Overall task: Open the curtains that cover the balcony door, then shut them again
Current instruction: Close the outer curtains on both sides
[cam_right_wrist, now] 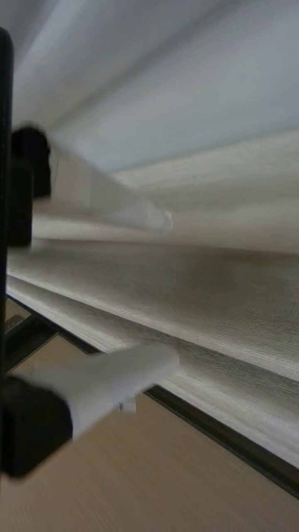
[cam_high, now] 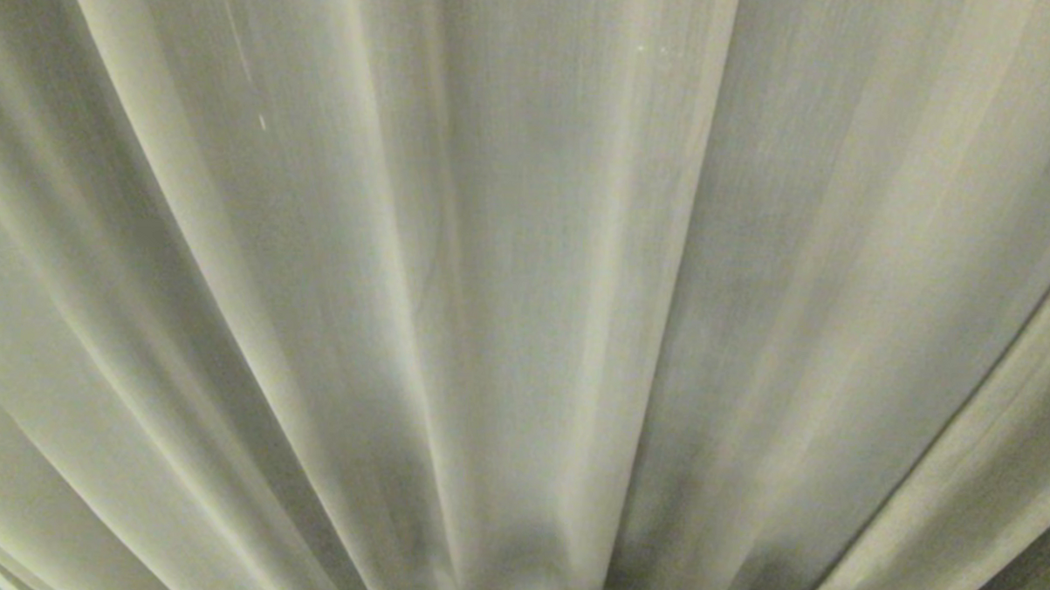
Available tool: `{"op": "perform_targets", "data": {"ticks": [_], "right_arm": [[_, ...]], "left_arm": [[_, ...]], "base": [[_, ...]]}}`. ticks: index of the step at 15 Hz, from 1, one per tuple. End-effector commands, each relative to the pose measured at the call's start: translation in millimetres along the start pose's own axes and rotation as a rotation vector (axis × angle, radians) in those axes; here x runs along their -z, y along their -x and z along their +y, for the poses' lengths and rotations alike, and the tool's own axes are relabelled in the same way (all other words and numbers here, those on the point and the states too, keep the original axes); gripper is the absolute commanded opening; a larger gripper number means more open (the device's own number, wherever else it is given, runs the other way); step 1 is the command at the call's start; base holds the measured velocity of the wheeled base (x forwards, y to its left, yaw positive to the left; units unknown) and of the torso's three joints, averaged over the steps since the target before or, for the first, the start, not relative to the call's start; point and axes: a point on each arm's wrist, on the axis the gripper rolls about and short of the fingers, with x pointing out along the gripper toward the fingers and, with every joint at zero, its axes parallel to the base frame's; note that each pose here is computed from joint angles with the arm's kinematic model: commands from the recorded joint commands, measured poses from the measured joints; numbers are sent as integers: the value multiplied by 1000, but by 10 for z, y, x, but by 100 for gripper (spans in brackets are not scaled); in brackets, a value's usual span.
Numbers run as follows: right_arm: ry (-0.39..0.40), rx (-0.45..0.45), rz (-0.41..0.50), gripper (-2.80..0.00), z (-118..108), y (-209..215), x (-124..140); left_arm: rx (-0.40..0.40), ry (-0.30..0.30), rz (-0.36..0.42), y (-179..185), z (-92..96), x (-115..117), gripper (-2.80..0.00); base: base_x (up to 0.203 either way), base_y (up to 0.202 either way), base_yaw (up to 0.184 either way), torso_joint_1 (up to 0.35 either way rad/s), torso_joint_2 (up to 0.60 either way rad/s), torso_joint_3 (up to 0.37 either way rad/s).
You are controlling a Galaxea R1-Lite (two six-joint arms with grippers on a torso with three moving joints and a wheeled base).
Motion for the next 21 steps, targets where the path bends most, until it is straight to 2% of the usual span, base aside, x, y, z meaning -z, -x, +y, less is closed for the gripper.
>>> {"op": "perform_targets", "data": {"ticks": [1,5,9,12,18,21], "right_arm": [[-5,12,26,0,-6,-116,-40],[-35,-26,27,0,-6,-365,-194],[-128,-144,-99,0,8,-769,-538],[-145,-162,-182,0,1,-1079,-792],[-212,-182,-207,0,18,-1509,-999],[-253,-235,-298,0,86,-1685,-1098]], "left_arm": [[-1,1,-2,1,0,0,-280],[0,1,-2,1,0,0,-280],[-2,1,-2,1,0,0,-280],[-1,1,-2,1,0,0,-280],[0,1,-2,1,0,0,-280],[0,1,-2,1,0,0,-280]], "base": [[0,0,0,0,0,0],[0,0,0,0,0,0],[0,0,0,0,0,0],[0,0,0,0,0,0],[0,0,0,0,0,0],[0,0,0,0,0,0]]}}
